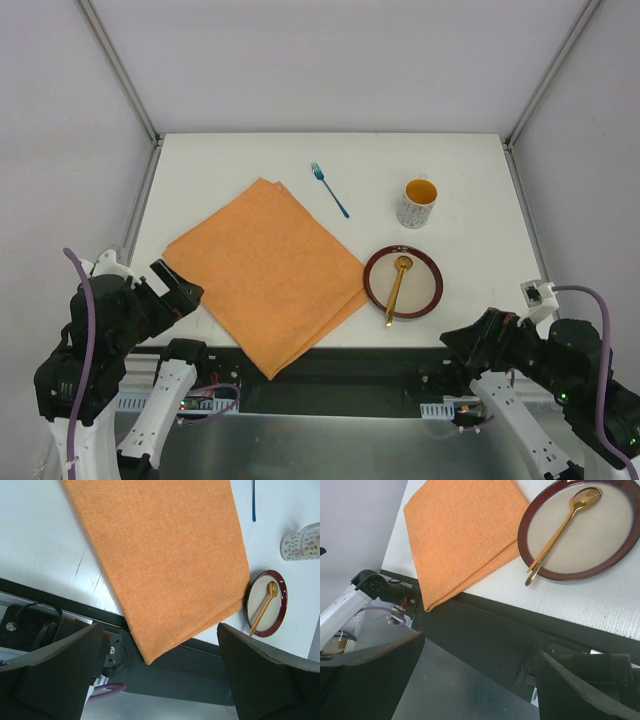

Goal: Set the dinner table for one person
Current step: Pick up the spoon from the center of the board.

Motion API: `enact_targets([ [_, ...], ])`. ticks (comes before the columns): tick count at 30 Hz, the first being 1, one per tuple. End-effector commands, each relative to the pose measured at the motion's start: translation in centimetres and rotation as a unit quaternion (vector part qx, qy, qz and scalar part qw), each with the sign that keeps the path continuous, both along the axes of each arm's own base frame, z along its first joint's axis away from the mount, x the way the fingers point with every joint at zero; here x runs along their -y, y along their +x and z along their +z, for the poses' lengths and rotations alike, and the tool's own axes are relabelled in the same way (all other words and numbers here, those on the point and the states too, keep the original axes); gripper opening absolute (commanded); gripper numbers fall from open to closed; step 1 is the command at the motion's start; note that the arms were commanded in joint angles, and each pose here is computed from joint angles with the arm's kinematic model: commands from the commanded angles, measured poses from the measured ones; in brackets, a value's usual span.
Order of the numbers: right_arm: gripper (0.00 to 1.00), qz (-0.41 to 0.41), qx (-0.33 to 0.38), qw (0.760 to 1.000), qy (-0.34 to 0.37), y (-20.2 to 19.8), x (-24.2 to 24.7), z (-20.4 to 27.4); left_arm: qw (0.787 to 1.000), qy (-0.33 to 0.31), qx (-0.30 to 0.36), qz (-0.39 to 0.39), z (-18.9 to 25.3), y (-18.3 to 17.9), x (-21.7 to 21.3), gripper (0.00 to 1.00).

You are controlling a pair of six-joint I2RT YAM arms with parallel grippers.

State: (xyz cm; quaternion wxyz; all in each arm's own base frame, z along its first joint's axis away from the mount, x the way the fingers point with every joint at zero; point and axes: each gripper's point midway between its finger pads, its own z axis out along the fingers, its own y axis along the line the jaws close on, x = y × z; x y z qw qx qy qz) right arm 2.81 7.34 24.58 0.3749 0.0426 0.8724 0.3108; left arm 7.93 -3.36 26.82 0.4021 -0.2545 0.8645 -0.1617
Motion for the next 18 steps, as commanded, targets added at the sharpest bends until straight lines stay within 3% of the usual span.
enact_targets([
  [1,0.96,-0.01,-0.046,0.999,-0.007,-1.8,0.6,-1.8,0.998,0.009,-0.055,-0.001,-1.2,-1.2,-0.2,0.99],
  [4,0.96,-0.017,-0.046,0.999,-0.003,-1.8,0.6,-2.0,0.998,0.015,-0.056,0.013,-0.9,-1.0,-0.6,1.0],
  [9,0.96,-0.03,-0.072,0.997,0.006,-1.4,0.1,-2.5,0.991,0.008,-0.081,0.104,-1.9,-1.5,-2.3,0.99],
  [18,0.96,-0.112,-0.094,0.987,-0.068,-0.3,3.1,-2.8,0.985,0.028,-0.153,0.072,-5.3,-2.3,-2.0,0.99],
])
